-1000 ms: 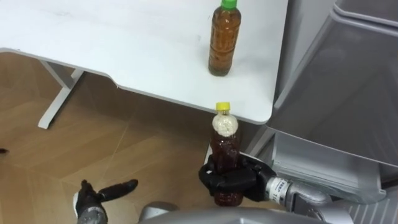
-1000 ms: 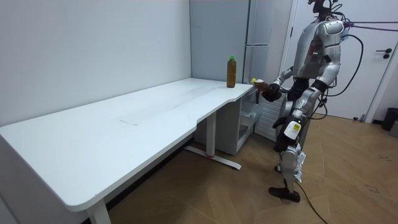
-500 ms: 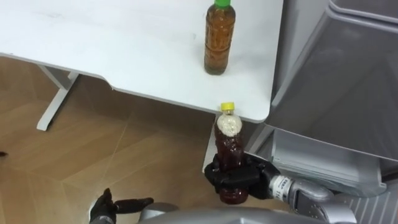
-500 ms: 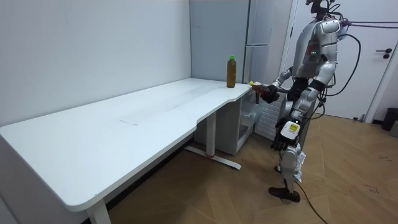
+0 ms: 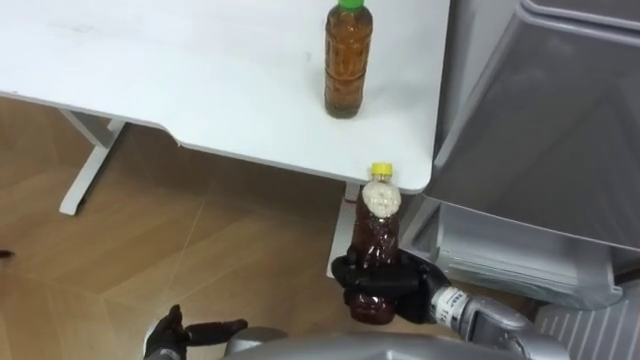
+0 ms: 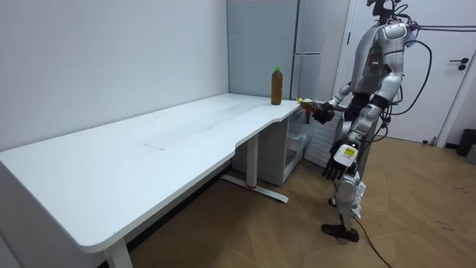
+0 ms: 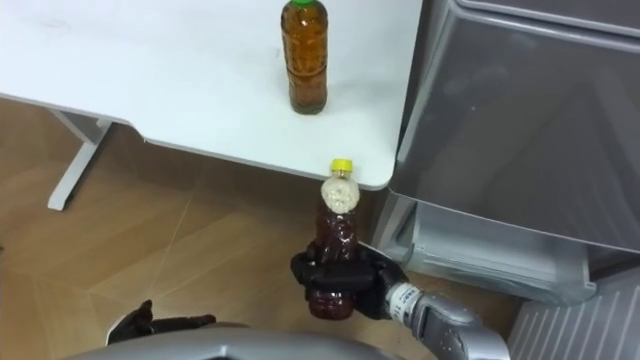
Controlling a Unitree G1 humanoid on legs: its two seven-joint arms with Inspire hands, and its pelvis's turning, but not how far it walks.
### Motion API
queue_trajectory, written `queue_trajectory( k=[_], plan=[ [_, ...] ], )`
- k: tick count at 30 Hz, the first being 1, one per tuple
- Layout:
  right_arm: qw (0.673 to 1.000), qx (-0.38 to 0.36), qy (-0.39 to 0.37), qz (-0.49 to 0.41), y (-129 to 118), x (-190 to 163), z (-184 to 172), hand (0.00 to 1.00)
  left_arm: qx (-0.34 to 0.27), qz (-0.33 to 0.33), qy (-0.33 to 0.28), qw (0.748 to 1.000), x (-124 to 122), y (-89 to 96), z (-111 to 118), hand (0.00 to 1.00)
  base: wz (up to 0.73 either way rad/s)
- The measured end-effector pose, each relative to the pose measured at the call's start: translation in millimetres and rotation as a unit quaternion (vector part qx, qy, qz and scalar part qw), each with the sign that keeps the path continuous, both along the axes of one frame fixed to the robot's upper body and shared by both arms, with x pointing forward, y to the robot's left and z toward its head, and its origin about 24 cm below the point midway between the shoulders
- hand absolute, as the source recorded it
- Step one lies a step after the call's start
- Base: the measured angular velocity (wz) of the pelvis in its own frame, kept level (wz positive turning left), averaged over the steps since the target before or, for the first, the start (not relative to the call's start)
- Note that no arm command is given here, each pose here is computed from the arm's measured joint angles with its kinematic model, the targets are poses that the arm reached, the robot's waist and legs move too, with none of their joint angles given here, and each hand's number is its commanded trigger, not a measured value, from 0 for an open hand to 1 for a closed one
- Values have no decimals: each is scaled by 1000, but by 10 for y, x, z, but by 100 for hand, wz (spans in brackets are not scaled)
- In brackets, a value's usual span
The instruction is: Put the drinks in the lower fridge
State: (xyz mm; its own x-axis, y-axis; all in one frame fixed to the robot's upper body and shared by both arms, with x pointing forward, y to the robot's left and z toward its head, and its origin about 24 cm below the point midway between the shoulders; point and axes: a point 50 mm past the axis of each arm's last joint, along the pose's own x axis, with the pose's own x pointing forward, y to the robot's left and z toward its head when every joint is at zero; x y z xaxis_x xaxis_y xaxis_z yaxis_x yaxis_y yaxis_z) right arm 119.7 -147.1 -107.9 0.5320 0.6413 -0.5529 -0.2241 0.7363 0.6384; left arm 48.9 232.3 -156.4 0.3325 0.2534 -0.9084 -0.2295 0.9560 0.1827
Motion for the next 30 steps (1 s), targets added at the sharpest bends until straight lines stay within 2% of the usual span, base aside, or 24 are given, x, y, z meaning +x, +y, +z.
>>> queue_trajectory(
  k=[8,11,12,16,19,25,30],
  plan=[
    [994,55,35,-87,-23,-94,-76,100,9,-18,7,1000,-11,-8,-5,0,-1],
    [979,92,60,-170,-57,-106,-98,100,14,-17,8,1000,-13,-4,-3,0,0],
    [965,95,89,-226,-109,-139,-154,100,14,-18,7,1000,-9,-9,-4,0,0],
    [911,73,172,-367,-365,-335,-329,100,14,-19,11,1000,-38,-23,-10,0,-1],
    [885,43,203,-417,-471,-467,-416,100,17,-16,11,1000,-33,-41,-15,0,-8],
    [852,-10,240,-465,-600,-618,-503,100,19,-11,24,999,-89,-61,-43,0,-6],
    [843,-10,247,-478,-609,-619,-508,100,18,-12,26,999,-86,-68,-49,0,0]
  ],
)
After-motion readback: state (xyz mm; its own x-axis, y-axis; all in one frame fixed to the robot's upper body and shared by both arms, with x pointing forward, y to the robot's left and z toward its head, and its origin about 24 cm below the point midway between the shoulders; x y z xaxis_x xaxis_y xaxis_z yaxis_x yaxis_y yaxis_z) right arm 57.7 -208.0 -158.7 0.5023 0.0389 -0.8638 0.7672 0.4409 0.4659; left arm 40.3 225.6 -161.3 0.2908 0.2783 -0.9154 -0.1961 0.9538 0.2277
